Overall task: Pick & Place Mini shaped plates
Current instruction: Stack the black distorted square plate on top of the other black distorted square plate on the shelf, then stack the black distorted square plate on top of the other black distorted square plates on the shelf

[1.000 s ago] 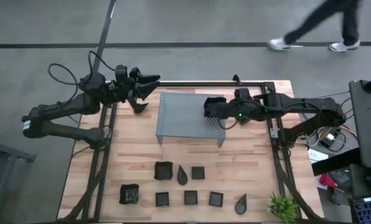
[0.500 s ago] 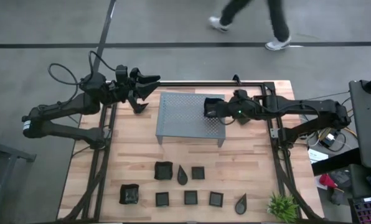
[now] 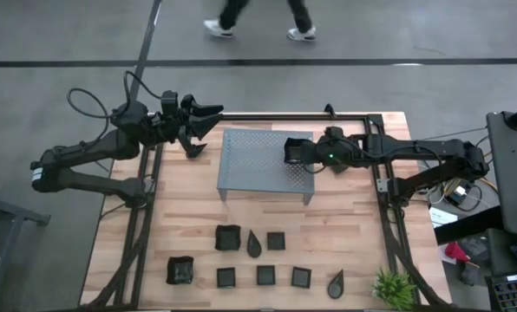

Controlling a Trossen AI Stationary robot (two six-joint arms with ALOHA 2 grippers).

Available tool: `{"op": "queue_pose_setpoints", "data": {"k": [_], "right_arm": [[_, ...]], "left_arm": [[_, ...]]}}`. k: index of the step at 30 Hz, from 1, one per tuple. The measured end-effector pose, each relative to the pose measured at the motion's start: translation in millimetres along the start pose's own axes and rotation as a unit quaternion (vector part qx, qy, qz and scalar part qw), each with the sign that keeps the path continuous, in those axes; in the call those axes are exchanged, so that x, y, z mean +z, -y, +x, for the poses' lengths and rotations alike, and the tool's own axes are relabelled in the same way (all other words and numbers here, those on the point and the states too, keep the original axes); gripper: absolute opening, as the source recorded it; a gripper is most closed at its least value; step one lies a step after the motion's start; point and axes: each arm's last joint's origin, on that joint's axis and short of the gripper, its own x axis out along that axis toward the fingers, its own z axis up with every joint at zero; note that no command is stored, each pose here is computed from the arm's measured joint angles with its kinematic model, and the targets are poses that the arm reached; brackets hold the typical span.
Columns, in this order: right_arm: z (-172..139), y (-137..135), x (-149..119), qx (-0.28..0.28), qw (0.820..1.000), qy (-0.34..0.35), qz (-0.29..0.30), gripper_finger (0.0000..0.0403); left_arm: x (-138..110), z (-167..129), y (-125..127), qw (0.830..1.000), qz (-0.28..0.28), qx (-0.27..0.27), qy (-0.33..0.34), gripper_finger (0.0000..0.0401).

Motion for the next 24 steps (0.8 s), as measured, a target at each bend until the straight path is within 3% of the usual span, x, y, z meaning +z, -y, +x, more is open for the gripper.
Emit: {"op": "queue_pose_setpoints", "data": {"k": [9, 20, 24], "right_arm": [[-0.1, -1.6, 3.1, 0.002, 1.0, 0.014, -0.009, 0.0021], [-0.2, -2.1, 3.7, 0.007, 1.0, 0.014, -0.01, 0.0101], [-7.2, -3.8, 6.3, 0.019, 0.999, 0.017, -0.037, 0.0125]], "left_arm": [[0.0, -0.1, 0.0, 1.0, 0.0, 0.0, 0.0, 0.0175], [-0.6, 0.0, -0.5, 1.0, 0.0, 0.001, -0.002, 0.0175], [-4.1, -0.1, -1.9, 1.0, -0.019, 0.006, -0.02, 0.0175]]}}
